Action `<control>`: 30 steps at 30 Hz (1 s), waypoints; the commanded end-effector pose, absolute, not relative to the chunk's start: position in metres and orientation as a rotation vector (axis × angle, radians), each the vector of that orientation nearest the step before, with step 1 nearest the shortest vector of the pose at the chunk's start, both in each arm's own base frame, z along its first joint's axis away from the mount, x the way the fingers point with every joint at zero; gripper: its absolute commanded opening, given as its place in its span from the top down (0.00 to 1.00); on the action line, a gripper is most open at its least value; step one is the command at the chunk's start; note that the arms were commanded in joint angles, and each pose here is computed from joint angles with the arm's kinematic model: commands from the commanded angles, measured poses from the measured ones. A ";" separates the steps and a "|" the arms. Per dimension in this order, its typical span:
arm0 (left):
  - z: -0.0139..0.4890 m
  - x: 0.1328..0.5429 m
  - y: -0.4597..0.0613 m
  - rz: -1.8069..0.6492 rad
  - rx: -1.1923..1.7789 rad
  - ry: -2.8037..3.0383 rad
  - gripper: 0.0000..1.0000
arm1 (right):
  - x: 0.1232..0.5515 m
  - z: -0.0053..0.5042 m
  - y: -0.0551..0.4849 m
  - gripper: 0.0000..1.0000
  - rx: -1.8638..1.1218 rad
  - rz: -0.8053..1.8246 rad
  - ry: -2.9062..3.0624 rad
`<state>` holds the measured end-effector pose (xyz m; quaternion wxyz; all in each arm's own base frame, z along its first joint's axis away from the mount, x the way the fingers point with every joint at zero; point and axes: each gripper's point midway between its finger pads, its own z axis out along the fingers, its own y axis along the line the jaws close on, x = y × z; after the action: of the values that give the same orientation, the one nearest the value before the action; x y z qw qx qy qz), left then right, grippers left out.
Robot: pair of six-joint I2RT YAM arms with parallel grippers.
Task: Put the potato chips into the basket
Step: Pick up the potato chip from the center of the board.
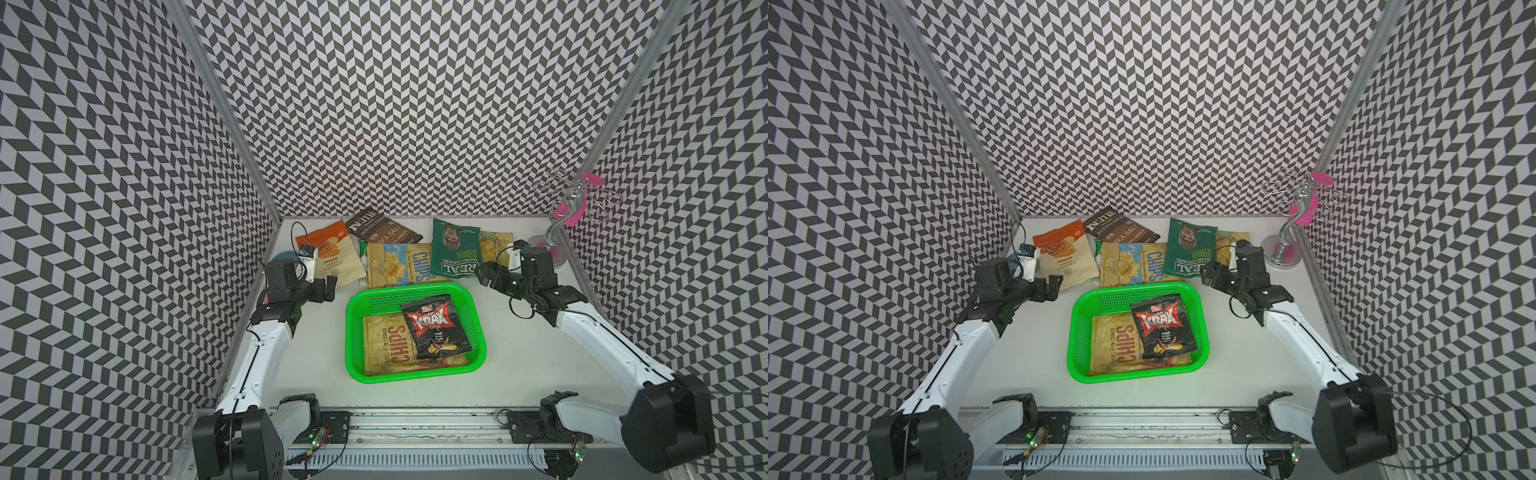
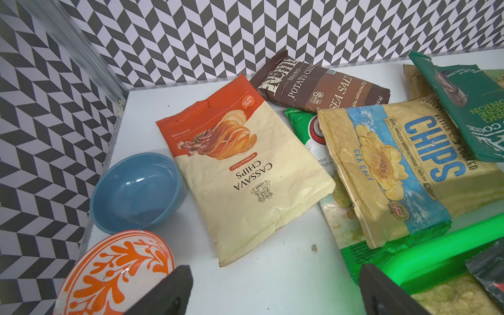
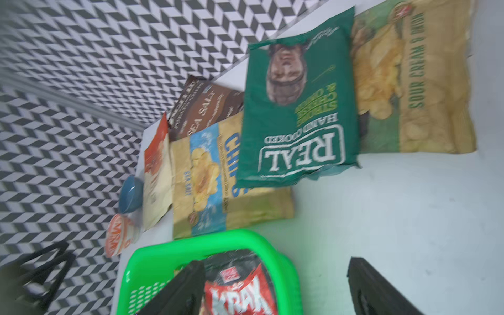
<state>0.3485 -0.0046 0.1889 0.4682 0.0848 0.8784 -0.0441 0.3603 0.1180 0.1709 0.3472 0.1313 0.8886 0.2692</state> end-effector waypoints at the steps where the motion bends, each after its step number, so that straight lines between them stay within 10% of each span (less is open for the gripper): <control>1: 0.188 0.348 -0.008 -0.119 0.237 2.149 0.01 | 0.392 0.160 0.115 0.20 0.335 0.741 2.261; 22: 0.187 0.347 -0.008 -0.114 0.233 2.152 0.01 | 0.463 0.080 0.142 0.22 0.375 0.951 2.335; 30: 0.188 0.347 -0.007 -0.111 0.233 2.148 0.01 | 0.468 0.092 0.139 0.78 0.369 0.922 2.304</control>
<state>0.3485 -0.0055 0.1884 0.4678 0.0909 0.8780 -0.0442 0.4518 0.1412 0.0613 0.2598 0.1549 0.8892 0.3433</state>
